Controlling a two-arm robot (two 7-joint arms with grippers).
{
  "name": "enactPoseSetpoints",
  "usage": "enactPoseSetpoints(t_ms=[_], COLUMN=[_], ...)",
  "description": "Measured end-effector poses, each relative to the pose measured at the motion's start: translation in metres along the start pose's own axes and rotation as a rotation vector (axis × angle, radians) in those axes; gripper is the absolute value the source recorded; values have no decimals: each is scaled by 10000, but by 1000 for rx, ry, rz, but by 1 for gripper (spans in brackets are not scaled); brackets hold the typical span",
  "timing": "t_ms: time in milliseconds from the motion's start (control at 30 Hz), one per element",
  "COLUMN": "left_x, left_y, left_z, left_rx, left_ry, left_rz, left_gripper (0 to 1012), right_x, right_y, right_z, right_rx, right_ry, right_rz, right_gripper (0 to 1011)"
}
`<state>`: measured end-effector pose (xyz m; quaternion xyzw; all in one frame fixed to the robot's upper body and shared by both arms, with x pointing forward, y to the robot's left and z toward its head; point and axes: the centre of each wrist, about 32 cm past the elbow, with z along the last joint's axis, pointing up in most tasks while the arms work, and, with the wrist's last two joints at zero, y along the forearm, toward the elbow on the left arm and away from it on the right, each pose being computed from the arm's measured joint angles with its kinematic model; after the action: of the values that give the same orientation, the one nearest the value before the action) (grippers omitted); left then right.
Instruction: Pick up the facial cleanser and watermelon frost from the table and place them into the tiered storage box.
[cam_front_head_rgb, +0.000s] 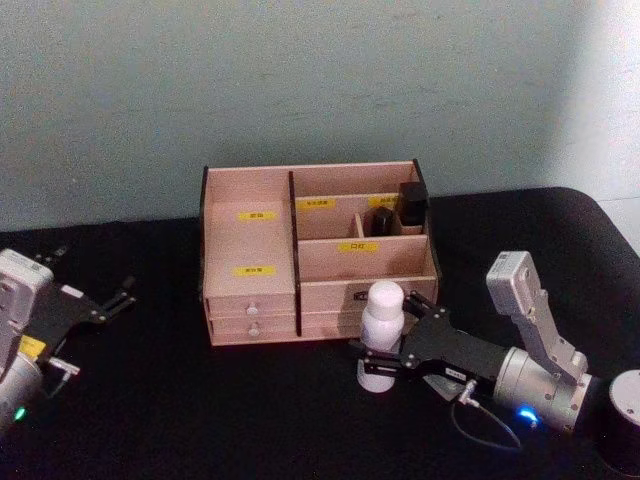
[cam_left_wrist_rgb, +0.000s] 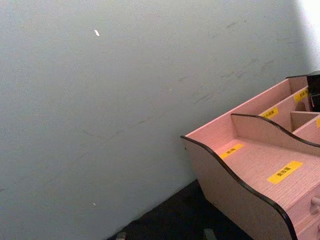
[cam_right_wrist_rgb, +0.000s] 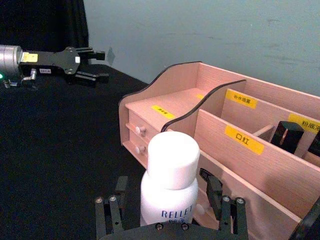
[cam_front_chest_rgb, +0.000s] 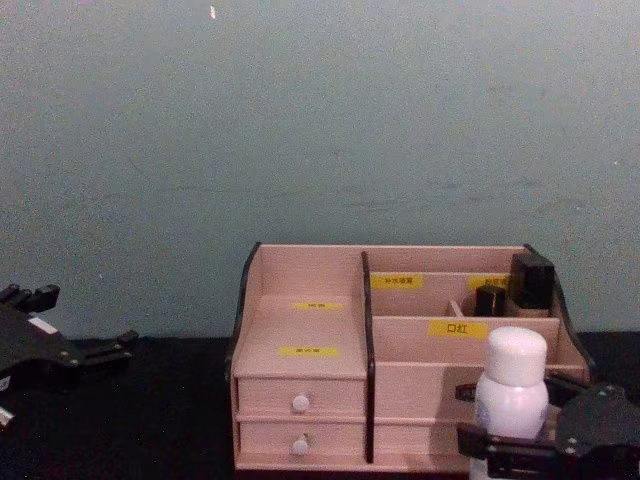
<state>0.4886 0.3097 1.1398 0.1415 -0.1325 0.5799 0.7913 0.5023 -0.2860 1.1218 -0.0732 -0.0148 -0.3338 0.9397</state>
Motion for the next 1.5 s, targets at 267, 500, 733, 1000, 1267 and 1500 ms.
enactPoseSetpoints(t_ms=[267,500,733,1000,1267,1500], left_x=[0,0,0,0,0,0], left_y=[0,0,0,0,0,0], left_z=[0,0,0,0,0,0], left_rx=[0,0,0,0,0,0], left_ry=[0,0,0,0,0,0], left_rz=[0,0,0,0,0,0], left_gripper=[1001,1001,1001,1001,1001,1001], right_x=[0,-1,-2,-2,-1,-6], right_y=[-2,-3,-3,-3,-11,-47], right_z=[0,0,1,1,17,102], right_rx=[0,1,2,2,1,21], right_ry=[0,-1,-1,-1,-12,9], right_rz=[-1,-1,-1,-2,2,37], right_gripper=[909,722,600,600,600,600])
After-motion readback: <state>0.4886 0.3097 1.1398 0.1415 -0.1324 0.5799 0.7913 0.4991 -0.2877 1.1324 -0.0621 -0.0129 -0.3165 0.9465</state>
